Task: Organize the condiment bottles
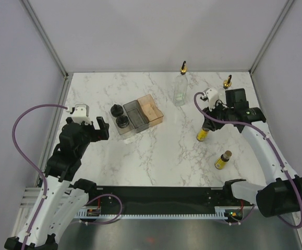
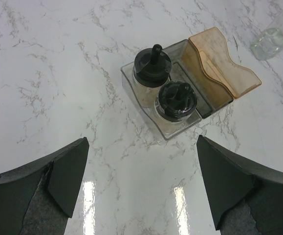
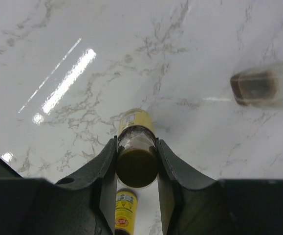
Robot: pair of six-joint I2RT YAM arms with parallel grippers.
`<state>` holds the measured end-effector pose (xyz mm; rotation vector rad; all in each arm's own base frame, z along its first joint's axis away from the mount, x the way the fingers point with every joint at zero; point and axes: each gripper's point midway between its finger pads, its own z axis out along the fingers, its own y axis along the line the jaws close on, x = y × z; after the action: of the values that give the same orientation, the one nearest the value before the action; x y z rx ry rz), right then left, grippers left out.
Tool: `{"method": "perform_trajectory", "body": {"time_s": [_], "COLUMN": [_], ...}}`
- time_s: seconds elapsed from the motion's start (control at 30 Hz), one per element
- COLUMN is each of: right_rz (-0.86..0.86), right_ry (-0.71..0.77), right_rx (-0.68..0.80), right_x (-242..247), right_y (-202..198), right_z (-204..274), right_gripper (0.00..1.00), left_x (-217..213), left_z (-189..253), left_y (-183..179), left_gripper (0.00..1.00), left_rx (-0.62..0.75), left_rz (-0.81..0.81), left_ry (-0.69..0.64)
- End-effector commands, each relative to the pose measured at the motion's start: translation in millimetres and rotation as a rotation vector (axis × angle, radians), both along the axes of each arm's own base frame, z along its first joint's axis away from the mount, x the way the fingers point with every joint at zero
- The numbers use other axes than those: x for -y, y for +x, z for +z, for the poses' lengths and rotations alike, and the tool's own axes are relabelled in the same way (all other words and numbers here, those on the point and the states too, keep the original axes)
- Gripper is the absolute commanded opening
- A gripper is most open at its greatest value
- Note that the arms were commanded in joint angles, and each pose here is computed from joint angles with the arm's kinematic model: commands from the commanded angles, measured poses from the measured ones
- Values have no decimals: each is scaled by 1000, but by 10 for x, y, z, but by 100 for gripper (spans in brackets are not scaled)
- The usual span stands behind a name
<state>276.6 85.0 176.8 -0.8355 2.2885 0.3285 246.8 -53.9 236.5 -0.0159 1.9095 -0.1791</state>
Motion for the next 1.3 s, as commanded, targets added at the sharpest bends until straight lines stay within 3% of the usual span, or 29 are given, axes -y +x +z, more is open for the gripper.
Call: {"method": "perform_trajectory", "body": {"time_s": [0.0,0.3,0.5,0.67,0.97,1.27], "right_rz": [145,365,397,393,345,365], "right_ry": [105,181,208,207,213,184], "right_rx": [129,239,327,381,427,337], "right_x": [-440,-1620,-2368,-2917,-3254,-3418], "right_y": [243,653,1059,1355,1747,1771], "right_z": [520,1091,1379,1332,1128,588], "right_gripper": [0,0,0,0,0,0], "left_x": [-68,-134,-167,-185,-177,-135], "left_z": [80,70,54,48,33,22], "left_y": [56,60,64,73,80,92], "left_gripper": [100,100,100,100,100,100], "left_rx": [47,47,45,43,37,30], "left_rz": [24,58,75,84,78,57], "left_ry": [37,52,62,69,72,69]}}
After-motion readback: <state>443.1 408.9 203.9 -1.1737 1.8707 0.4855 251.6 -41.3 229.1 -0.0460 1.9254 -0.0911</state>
